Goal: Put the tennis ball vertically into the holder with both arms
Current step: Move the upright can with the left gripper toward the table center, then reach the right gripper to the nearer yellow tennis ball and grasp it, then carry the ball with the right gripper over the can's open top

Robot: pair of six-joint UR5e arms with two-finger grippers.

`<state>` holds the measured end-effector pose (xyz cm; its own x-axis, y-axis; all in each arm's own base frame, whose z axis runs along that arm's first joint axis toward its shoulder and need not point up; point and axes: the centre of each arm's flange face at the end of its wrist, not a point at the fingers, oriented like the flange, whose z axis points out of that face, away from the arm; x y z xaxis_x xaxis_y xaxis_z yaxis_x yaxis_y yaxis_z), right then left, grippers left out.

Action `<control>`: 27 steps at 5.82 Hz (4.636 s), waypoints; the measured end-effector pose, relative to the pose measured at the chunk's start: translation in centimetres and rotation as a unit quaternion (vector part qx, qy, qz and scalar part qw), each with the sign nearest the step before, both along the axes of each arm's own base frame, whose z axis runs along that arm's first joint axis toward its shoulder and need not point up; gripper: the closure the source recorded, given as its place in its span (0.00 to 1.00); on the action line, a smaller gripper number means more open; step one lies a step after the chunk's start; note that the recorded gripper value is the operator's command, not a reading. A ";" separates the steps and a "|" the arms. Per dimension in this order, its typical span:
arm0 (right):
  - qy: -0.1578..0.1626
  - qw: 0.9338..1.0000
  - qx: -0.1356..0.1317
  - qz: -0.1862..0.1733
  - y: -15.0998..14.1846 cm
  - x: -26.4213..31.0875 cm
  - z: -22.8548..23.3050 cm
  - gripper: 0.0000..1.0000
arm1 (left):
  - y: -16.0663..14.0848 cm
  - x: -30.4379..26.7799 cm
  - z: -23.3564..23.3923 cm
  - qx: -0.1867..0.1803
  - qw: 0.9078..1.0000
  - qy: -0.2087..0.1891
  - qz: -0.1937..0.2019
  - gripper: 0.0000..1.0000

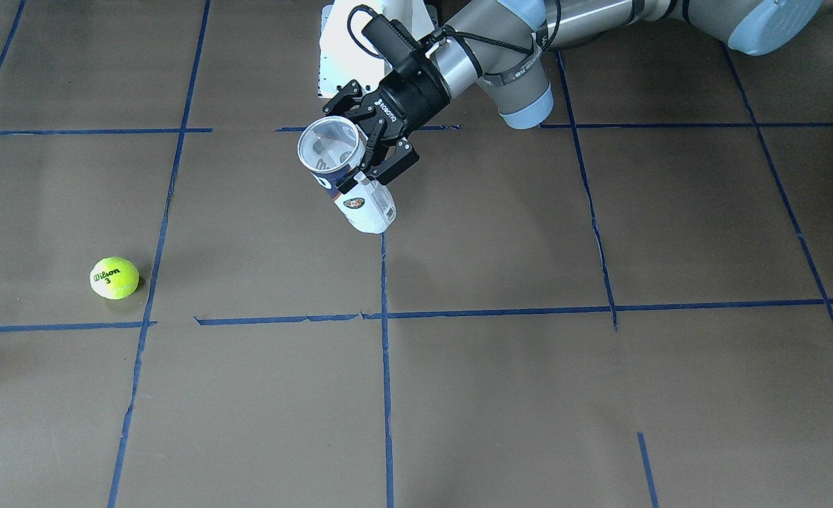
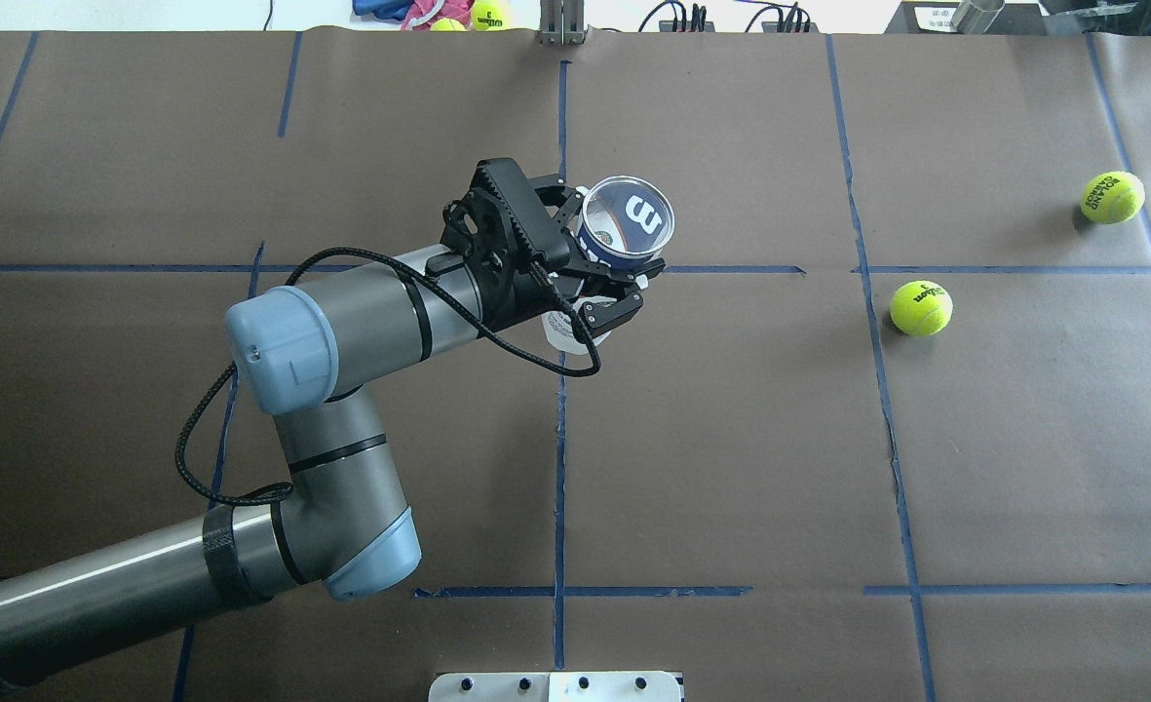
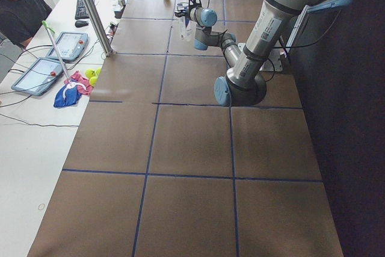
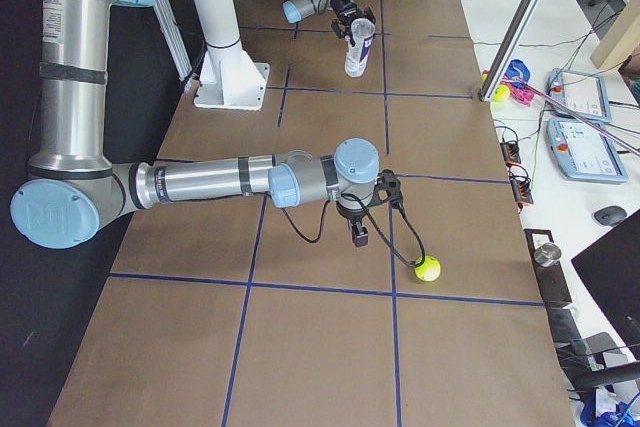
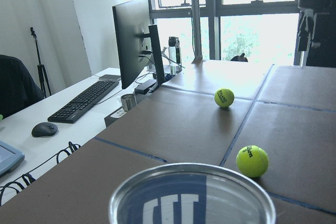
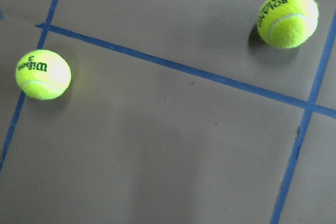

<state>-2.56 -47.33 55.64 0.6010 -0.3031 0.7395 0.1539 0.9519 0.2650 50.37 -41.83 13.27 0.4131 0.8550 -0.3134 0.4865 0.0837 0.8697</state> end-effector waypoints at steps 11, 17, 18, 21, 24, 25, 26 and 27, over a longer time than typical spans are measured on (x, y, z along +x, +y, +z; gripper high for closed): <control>0.055 0.998 -0.007 -0.002 -3.7 -18.0 -8.9 0.01 | 4.5 5.9 11.6 -0.012 0.996 0.086 -0.024 0.20; 0.124 0.990 0.040 0.061 -1.7 -29.6 -8.6 0.01 | 4.5 5.9 11.7 -0.011 0.996 0.084 -0.024 0.20; 0.133 0.989 0.040 0.058 -1.8 -30.3 -7.9 0.01 | 4.5 5.9 11.8 -0.011 0.996 0.083 -0.024 0.20; 0.146 0.987 0.035 0.050 -3.2 -32.3 -6.7 0.83 | 4.5 6.0 11.8 -0.011 0.996 0.083 -0.024 0.20; 0.101 0.992 0.045 0.058 -2.9 -31.1 -11.7 0.98 | 4.4 6.1 12.1 -0.013 0.997 0.079 -0.024 0.20; 0.035 0.996 0.031 0.081 -2.0 -30.7 -18.1 0.97 | 4.4 6.2 12.4 -0.014 0.997 0.076 -0.024 0.19; -0.044 0.992 -0.012 0.115 -1.2 -31.3 -25.9 0.96 | 4.4 6.3 12.4 -0.014 0.997 0.075 -0.024 0.17; -0.108 0.983 -0.058 0.138 -0.1 -32.2 -32.6 0.94 | 4.4 6.3 12.3 -0.014 0.997 0.076 -0.024 0.15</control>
<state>-34.79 -47.48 22.99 0.4735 -0.0557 0.8790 -0.1630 0.9752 0.1496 56.69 -37.45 25.62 0.3998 0.8256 -0.3982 0.6162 0.0795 0.7836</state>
